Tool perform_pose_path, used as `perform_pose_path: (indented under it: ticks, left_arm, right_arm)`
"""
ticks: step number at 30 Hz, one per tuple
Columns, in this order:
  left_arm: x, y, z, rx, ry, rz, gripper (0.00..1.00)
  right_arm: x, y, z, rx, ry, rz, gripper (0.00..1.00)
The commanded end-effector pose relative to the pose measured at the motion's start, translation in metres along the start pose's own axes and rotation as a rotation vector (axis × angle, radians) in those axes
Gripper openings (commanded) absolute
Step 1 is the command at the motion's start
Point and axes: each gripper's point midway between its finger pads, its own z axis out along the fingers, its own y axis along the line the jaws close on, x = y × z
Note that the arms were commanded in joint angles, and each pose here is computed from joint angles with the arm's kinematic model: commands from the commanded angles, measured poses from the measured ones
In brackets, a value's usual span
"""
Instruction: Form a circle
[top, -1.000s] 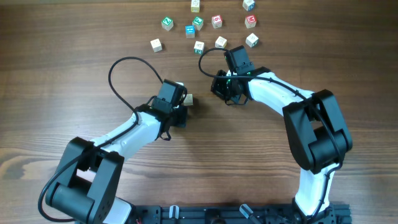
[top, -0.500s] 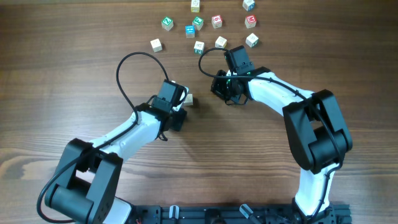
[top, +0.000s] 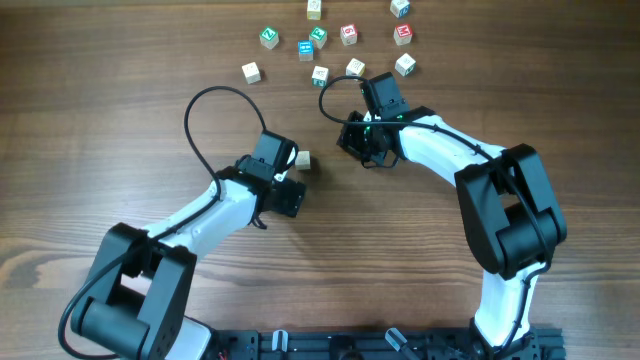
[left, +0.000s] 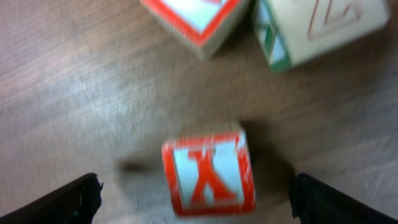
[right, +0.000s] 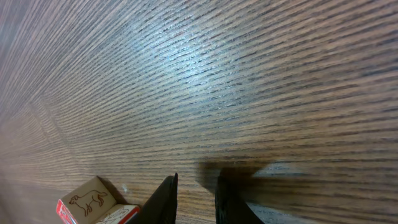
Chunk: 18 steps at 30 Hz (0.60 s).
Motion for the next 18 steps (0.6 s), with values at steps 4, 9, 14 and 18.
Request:
perform_pose_path:
  ticks: [4,9,14,18]
  left_arm:
    - [0.009,0.003,-0.035,0.02,-0.007,-0.276,1.0]
    - [0.004,-0.011,-0.051,0.124,-0.02,-0.497,1.0]
    - [0.023,-0.003,-0.041,0.058,0.065,-0.795,0.87]
    - [0.039,0.012,-0.041,-0.034,0.105,-1.054,1.0]
  right_arm:
    - [0.001,-0.025,0.007,0.078,-0.007,0.014,0.24]
    - [0.001,-0.025,0.007,0.078,-0.006,0.015,0.25]
    - [0.002,-0.025,0.007,0.081,-0.004,0.015,0.25]
    - [0.002,-0.025,0.007,0.081,-0.003,0.004,0.25]
